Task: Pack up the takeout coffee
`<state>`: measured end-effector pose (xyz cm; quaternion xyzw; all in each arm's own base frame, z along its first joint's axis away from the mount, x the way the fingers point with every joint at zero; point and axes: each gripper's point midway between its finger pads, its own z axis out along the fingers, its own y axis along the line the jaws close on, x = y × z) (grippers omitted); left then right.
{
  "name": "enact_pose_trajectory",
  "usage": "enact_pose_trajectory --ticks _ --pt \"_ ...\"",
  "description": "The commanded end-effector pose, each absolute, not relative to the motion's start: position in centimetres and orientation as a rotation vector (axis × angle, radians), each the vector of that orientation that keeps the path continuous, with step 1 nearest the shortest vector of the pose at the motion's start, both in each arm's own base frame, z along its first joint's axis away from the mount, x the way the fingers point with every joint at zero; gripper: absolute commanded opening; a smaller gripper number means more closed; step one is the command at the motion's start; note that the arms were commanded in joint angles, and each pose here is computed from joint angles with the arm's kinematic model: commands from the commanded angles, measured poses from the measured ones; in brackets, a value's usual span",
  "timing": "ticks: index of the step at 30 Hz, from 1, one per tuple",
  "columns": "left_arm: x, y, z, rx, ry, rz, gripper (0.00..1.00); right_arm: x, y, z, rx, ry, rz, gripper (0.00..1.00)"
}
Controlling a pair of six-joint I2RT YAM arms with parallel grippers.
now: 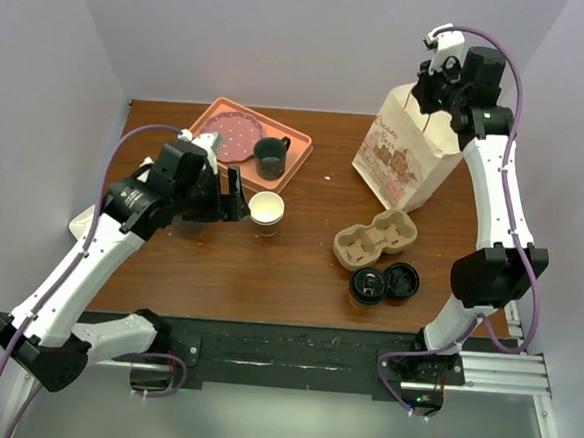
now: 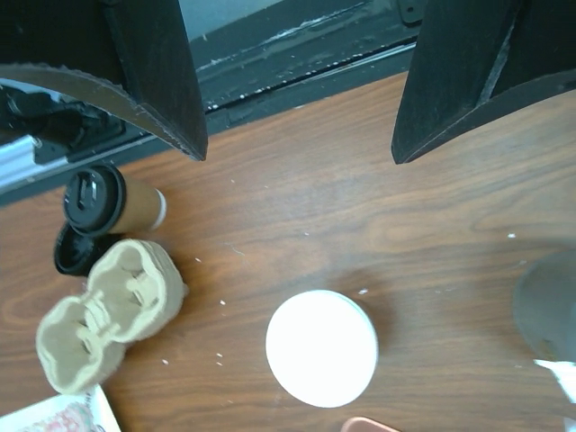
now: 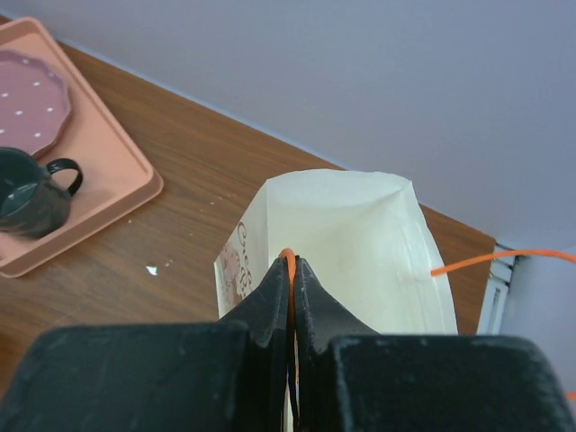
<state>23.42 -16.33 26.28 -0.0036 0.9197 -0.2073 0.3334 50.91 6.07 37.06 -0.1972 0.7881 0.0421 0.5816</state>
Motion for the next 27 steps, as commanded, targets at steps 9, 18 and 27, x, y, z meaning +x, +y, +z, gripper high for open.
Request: enact_pose_trajectory --ticks 9,18,27 --pt "27.2 -15.1 30.7 -0.130 2.340 -0.375 0.84 46.2 13.4 39.8 -0.795 1.609 0.319 0.00" --pt "30.9 -16.5 33.9 -0.133 2.287 -0.366 0.83 41.4 17.7 37.8 -1.000 1.559 0.362 0.00" --pt "34.9 -20.4 34.5 -0.043 2.217 -0.497 0.82 35.6 21.2 33.6 -1.119 1.548 0.468 0.07"
